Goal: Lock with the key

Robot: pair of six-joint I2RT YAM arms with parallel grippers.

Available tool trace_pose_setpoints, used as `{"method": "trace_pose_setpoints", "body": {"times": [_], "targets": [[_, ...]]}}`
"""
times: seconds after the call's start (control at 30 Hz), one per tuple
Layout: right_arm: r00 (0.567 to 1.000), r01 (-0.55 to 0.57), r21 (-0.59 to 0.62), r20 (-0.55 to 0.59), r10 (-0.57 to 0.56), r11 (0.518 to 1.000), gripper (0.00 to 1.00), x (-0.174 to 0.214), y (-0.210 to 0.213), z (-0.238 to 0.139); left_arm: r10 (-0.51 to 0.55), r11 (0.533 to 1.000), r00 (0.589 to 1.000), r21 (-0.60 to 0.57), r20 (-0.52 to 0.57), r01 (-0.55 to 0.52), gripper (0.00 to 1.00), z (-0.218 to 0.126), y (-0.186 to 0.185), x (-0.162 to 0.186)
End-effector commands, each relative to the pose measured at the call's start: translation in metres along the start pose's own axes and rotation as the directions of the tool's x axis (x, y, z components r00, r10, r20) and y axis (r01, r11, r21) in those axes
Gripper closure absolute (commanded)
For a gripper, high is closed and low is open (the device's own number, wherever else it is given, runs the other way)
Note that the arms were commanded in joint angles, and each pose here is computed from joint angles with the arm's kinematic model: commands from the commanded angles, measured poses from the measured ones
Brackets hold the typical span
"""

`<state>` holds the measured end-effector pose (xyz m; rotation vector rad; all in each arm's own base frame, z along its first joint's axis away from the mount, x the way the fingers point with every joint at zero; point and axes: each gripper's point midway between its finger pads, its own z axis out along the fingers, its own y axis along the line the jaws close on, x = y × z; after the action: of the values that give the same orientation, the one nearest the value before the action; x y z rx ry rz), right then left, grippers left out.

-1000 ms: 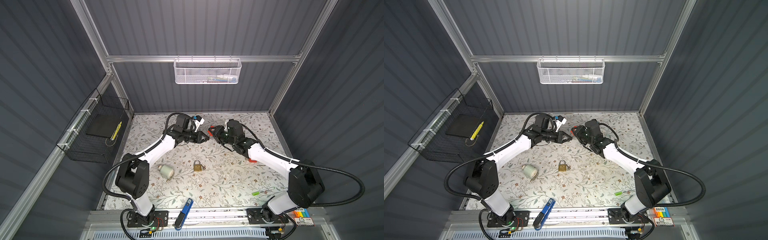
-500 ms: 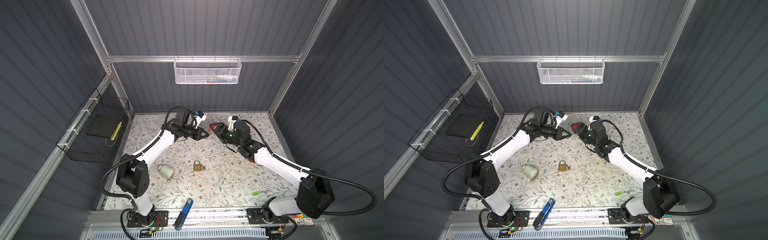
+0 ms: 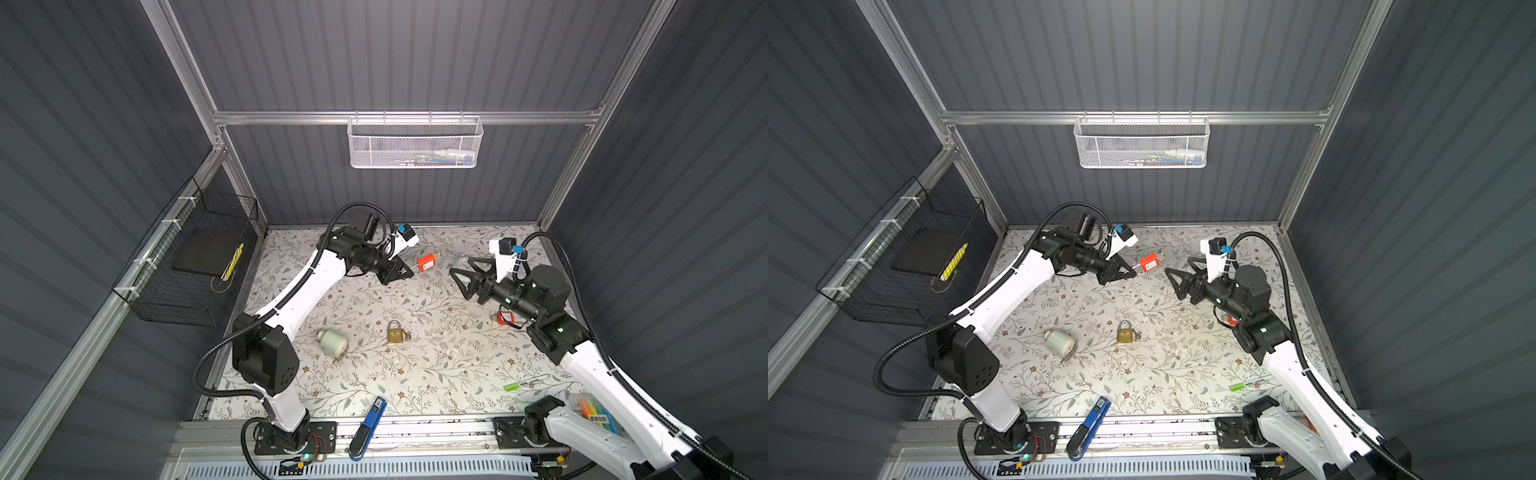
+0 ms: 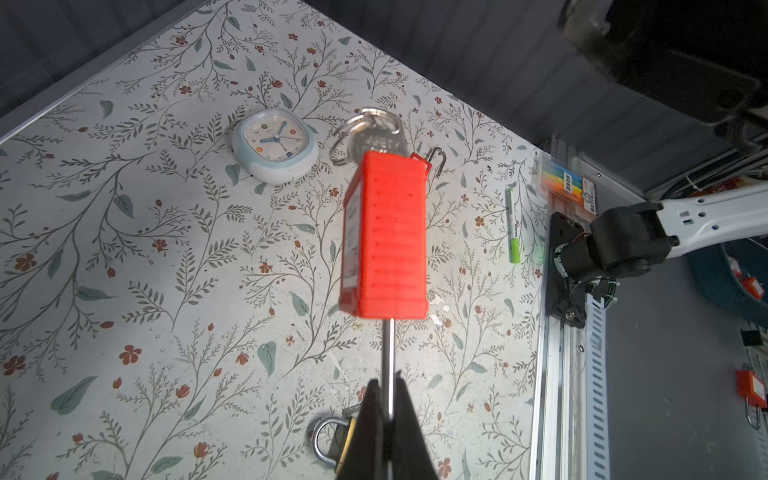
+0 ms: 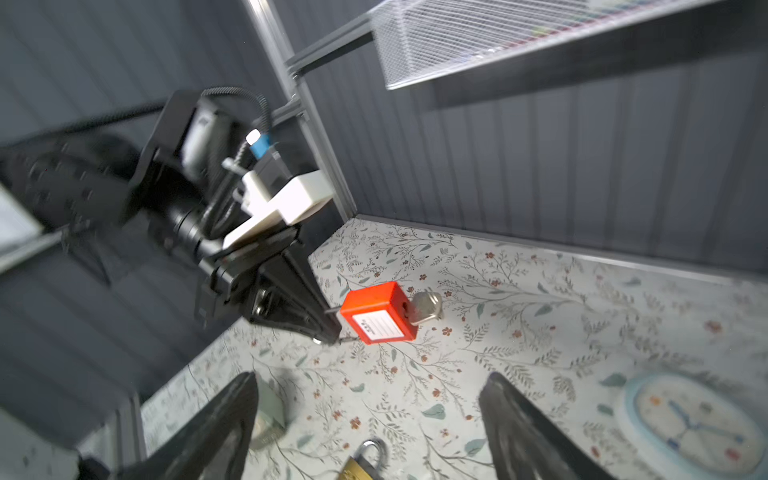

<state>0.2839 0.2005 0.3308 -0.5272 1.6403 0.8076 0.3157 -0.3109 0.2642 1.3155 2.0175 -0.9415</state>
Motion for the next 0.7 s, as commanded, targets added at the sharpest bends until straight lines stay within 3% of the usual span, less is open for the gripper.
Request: {"method": "trace_pose_setpoints", "body": {"times": [0.0, 0.2, 0.53, 0.67], "targets": [[0.935, 0.31, -0.214, -0.106, -0.337, 0.926, 0.13, 0.025, 0.028, -0.003, 0.15, 0.989, 0.989, -0.018, 0.018, -0.15, 1.0, -0.029, -0.02, -0.009], [0.876, 0.31, -0.384, -0.241, -0.418, 0.87, 0.13, 0.036, 0.041, -0.002, 0.273, 0.961, 0.962, -0.053, -0.007, -0.273, 1.0, -0.042, -0.03, 0.005], [0.809, 0.405, -0.478, -0.21, -0.549, 0.779, 0.12, 0.031, 0.045, 0.003, 0.347, 0.936, 0.935, -0.042, -0.07, -0.35, 1.0, -0.058, -0.053, 0.039], [0.855, 0.33, -0.554, -0.167, -0.49, 0.764, 0.12, 0.024, 0.063, 0.005, 0.341, 0.939, 0.938, -0.028, -0.065, -0.343, 1.0, -0.06, -0.06, 0.043]]}}
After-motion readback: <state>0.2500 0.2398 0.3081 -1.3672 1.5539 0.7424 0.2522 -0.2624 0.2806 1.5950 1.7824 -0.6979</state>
